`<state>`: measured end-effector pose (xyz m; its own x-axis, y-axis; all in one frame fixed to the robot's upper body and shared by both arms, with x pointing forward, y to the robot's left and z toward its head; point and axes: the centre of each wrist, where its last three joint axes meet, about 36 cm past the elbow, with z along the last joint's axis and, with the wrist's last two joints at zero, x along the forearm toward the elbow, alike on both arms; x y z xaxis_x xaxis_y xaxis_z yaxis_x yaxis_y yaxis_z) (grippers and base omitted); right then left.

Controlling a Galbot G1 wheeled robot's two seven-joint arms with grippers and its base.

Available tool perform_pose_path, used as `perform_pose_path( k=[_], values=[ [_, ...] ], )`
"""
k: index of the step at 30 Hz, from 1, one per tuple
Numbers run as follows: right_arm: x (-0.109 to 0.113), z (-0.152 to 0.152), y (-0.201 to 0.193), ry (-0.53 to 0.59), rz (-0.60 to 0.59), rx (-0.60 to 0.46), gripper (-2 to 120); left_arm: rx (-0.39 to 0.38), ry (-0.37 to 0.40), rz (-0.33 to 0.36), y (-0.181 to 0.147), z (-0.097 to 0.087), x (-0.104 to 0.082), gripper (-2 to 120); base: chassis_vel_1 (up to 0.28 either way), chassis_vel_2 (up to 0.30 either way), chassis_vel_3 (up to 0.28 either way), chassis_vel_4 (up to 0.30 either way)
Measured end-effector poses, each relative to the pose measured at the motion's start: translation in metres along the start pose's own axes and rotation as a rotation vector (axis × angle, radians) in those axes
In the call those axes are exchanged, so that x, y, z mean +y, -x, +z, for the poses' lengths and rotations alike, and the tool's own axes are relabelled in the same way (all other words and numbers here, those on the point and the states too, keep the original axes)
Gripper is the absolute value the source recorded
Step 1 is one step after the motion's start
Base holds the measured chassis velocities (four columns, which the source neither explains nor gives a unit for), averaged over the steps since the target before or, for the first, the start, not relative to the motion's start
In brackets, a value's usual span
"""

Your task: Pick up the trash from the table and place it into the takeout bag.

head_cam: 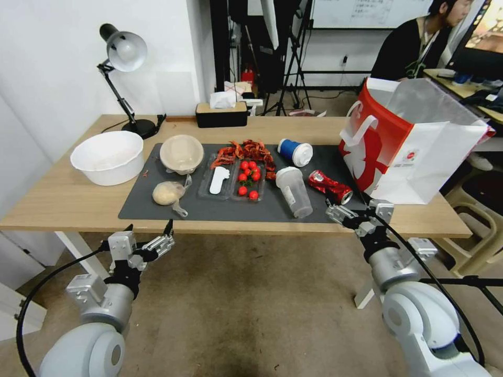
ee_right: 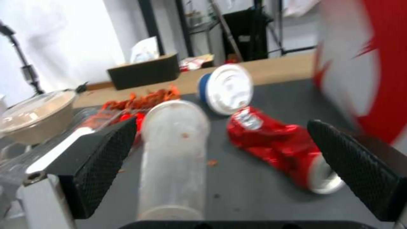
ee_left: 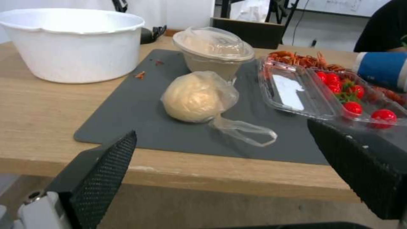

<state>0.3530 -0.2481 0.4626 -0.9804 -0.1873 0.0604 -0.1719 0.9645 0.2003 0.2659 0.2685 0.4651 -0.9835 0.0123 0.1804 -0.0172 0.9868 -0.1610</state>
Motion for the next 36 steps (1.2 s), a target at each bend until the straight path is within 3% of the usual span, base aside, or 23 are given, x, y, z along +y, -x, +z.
perform_pose_path(
  k=[13,24,25,28,30,35,36],
  values=[
    [0.02,0.029,0.041,0.019,-0.046,0.14,100,-0.014,0.009,-0.019,-0.002,0.001,0.002,100,0.0,0.0,0.0,0.0],
    [0.032,0.039,0.055,0.022,-0.031,0.183,96,-0.027,0.012,-0.029,-0.003,0.004,0.004,100,0.0,0.0,0.0,0.0],
    [0.034,0.04,0.056,0.023,-0.029,0.184,89,-0.028,0.013,-0.03,-0.002,0.005,0.004,100,0.0,0.0,0.0,0.0],
    [0.035,0.04,0.056,0.024,-0.03,0.184,83,-0.028,0.013,-0.031,-0.002,0.005,0.004,100,0.0,0.0,0.0,0.0],
    [0.037,0.04,0.056,0.026,-0.03,0.185,68,-0.028,0.015,-0.034,-0.002,0.007,0.005,100,0.0,0.0,0.0,0.0],
    [0.037,0.04,0.055,0.026,-0.03,0.187,60,-0.028,0.015,-0.035,-0.001,0.008,0.005,100,0.0,0.0,0.0,0.0],
    [0.037,0.04,0.055,0.026,-0.029,0.189,52,-0.028,0.015,-0.034,-0.001,0.008,0.005,100,0.0,0.0,0.0,0.0]
  ],
)
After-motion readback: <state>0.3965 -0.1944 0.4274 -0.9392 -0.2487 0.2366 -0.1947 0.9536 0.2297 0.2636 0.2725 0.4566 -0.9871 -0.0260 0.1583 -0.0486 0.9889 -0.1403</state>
